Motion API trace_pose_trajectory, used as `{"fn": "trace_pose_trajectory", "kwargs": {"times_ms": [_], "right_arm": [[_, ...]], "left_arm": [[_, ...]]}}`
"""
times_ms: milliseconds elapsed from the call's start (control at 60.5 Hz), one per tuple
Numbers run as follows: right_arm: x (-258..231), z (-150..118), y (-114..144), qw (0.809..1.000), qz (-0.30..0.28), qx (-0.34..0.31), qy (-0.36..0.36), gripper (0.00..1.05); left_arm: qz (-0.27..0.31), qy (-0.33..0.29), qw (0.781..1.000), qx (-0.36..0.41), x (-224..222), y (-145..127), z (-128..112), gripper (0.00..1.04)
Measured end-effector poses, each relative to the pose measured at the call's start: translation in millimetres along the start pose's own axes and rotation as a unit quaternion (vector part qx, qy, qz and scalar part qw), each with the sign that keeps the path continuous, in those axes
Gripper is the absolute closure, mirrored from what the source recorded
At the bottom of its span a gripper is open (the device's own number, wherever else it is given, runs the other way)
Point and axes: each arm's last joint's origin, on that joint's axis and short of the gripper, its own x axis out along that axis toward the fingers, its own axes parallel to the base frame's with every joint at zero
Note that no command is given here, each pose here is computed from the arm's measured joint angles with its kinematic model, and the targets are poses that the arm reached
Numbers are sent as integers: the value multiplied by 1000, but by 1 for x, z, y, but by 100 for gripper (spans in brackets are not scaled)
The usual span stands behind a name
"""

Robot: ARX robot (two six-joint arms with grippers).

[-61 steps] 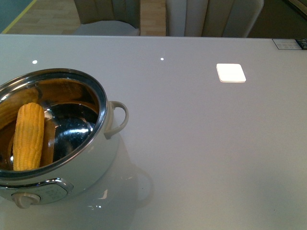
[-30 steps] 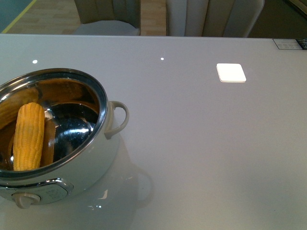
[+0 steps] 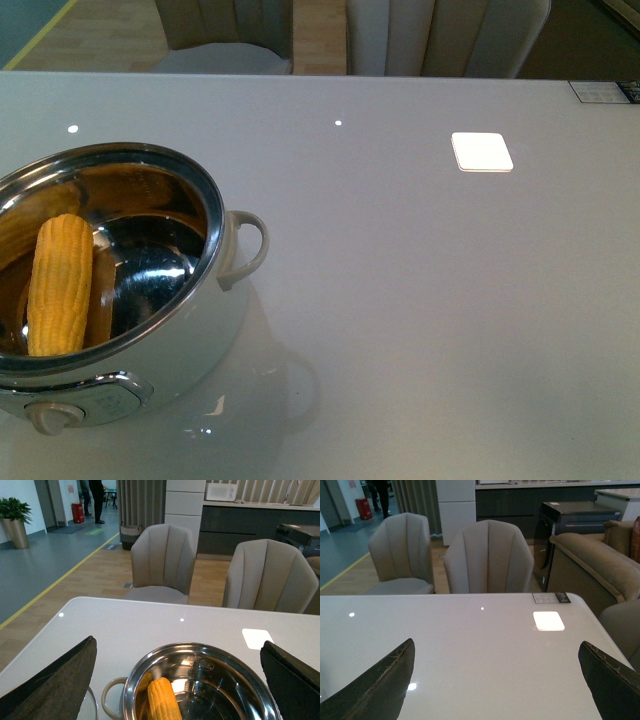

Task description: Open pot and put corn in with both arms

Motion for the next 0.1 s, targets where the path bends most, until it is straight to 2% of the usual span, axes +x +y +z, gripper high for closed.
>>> {"fn": "trace_pose_trajectory", "kwargs": {"times_ms": [99], "right_arm": [[0, 0, 0, 1000, 0, 0, 0, 9]], "left_arm": [[0, 0, 1000, 0, 0, 0, 0, 7]]}}
